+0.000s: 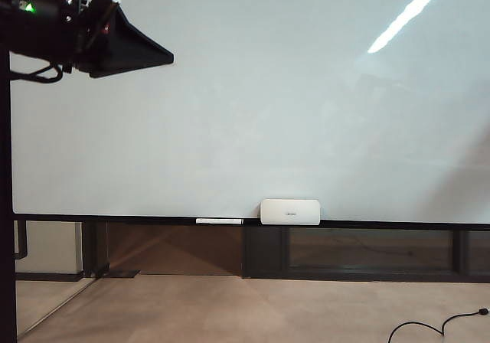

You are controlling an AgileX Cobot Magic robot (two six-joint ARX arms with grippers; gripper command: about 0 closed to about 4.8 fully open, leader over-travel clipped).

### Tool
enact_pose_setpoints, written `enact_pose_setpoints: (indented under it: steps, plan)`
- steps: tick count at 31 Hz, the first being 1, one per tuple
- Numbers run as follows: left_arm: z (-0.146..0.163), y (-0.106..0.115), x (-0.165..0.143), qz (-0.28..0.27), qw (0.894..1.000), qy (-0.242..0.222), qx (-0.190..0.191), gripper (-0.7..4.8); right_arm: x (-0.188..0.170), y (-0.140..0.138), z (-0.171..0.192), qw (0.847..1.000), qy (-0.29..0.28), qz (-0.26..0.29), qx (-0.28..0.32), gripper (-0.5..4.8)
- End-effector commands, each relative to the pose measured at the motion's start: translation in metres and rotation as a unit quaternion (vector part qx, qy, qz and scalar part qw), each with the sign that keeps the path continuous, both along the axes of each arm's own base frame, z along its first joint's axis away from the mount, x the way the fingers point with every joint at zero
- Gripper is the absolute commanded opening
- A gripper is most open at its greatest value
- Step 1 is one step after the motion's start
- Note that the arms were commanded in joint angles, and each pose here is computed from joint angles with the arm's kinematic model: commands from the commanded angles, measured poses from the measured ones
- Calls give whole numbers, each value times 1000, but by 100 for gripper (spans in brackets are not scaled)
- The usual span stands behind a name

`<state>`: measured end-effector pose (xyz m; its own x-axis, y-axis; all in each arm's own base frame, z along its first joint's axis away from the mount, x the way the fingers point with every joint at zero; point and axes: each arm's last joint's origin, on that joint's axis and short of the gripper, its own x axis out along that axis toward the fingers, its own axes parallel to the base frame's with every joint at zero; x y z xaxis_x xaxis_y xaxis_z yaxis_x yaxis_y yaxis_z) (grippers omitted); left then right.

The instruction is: Reach to the right to find the marker pen, pick it up, and write the number 13 on the whiteboard.

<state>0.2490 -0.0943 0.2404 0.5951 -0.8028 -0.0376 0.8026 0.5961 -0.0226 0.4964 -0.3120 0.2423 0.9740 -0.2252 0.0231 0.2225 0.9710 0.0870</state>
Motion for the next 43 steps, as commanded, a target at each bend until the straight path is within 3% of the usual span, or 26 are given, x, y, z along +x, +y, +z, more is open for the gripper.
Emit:
enact_pose_setpoints:
  steps: [1, 7, 13, 17, 24, 30, 34, 43]
  plan:
    - [10, -6, 2, 7, 1000, -19, 7, -5, -6, 4, 24, 1000, 6, -2, 2, -5]
    - [25, -26, 3, 11, 998, -22, 57, -5, -13, 11, 46, 1000, 17, -3, 9, -5]
    - [37, -30, 1, 16, 999, -29, 36, -5, -22, 22, 77, 1000, 16, -2, 5, -5]
    - [46, -26, -3, 47, 997, -53, 41, -5, -33, 29, 104, 1000, 7, -4, -3, -5]
    - [61, -16, -15, 55, 996, -63, 34, -5, -58, 44, 147, 1000, 15, -13, -2, -5]
    - [73, -1, -31, 59, 996, -62, 40, -5, -76, 53, 184, 998, -31, -51, -26, -5]
    - [84, 7, -45, 57, 995, -74, 34, -5, -81, 54, 194, 996, -53, -71, -34, -5]
    - [118, 17, -70, 76, 994, -58, 48, -6, -96, 66, 207, 998, -20, -52, 9, -5]
